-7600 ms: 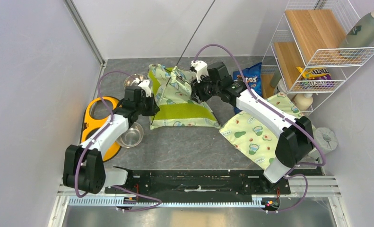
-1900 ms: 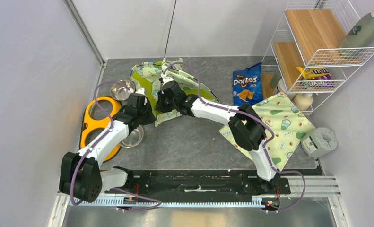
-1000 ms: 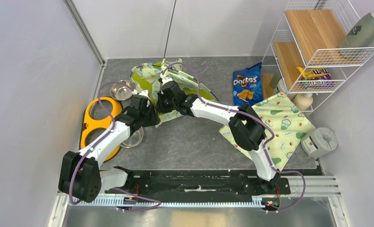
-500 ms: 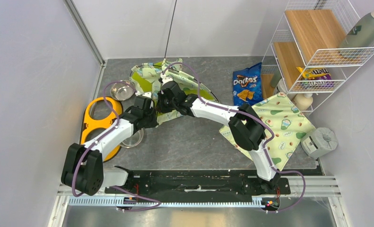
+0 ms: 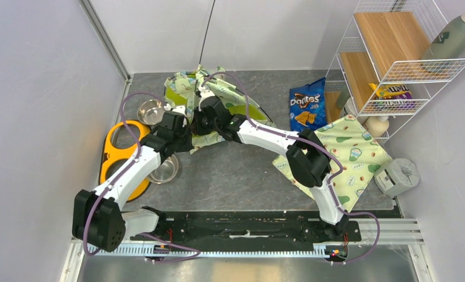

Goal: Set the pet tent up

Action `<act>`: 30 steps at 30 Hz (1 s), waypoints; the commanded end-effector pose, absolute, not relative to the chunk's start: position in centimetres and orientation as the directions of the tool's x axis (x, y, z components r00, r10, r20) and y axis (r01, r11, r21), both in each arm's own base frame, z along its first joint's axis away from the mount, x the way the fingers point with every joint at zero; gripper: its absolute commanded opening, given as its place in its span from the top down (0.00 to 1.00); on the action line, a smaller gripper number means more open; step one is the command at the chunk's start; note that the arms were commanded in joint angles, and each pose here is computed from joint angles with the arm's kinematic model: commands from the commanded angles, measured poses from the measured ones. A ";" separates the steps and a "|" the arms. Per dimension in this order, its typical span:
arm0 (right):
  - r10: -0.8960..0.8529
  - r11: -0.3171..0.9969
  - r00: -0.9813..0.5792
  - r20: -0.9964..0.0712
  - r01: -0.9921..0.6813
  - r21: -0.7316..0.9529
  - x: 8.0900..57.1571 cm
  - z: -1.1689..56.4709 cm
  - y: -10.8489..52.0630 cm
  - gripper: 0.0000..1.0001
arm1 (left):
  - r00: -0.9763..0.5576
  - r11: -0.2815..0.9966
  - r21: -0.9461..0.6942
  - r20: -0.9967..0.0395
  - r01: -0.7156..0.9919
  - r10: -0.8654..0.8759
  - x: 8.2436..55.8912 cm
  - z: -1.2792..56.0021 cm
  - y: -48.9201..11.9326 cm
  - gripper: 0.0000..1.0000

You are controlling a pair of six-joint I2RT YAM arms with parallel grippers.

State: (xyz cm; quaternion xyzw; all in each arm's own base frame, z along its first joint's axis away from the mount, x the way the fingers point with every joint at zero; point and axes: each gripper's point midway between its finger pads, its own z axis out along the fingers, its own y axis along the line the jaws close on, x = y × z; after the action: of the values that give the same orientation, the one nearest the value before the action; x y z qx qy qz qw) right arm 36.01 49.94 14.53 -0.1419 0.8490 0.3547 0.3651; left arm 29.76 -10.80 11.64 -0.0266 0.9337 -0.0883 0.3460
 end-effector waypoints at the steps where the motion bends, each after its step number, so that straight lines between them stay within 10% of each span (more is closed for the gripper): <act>1: 0.000 0.708 -0.657 -0.754 -0.532 0.464 36.1 16.4 49.5 1.00 | -0.606 0.976 -0.209 -0.786 0.068 -0.127 33.0 18.0 -11.5 0.98; 25: -0.084 0.697 -0.713 -0.696 -0.541 0.471 33.9 13.2 49.1 1.00 | -0.498 0.972 -0.233 -0.848 0.037 -0.185 34.6 21.2 -11.1 0.98; 30: -0.097 0.683 -0.731 -0.676 -0.543 0.489 33.0 15.0 48.7 0.70 | -0.474 0.976 -0.219 -0.861 0.012 -0.188 34.5 22.2 -10.3 0.98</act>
State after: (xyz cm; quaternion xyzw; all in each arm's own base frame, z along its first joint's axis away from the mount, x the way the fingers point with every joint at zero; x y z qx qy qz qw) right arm 33.96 48.37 11.33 -0.1714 0.8751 0.3248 0.3153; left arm 34.21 -11.33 19.84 -0.0418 0.8715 -0.1120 0.4757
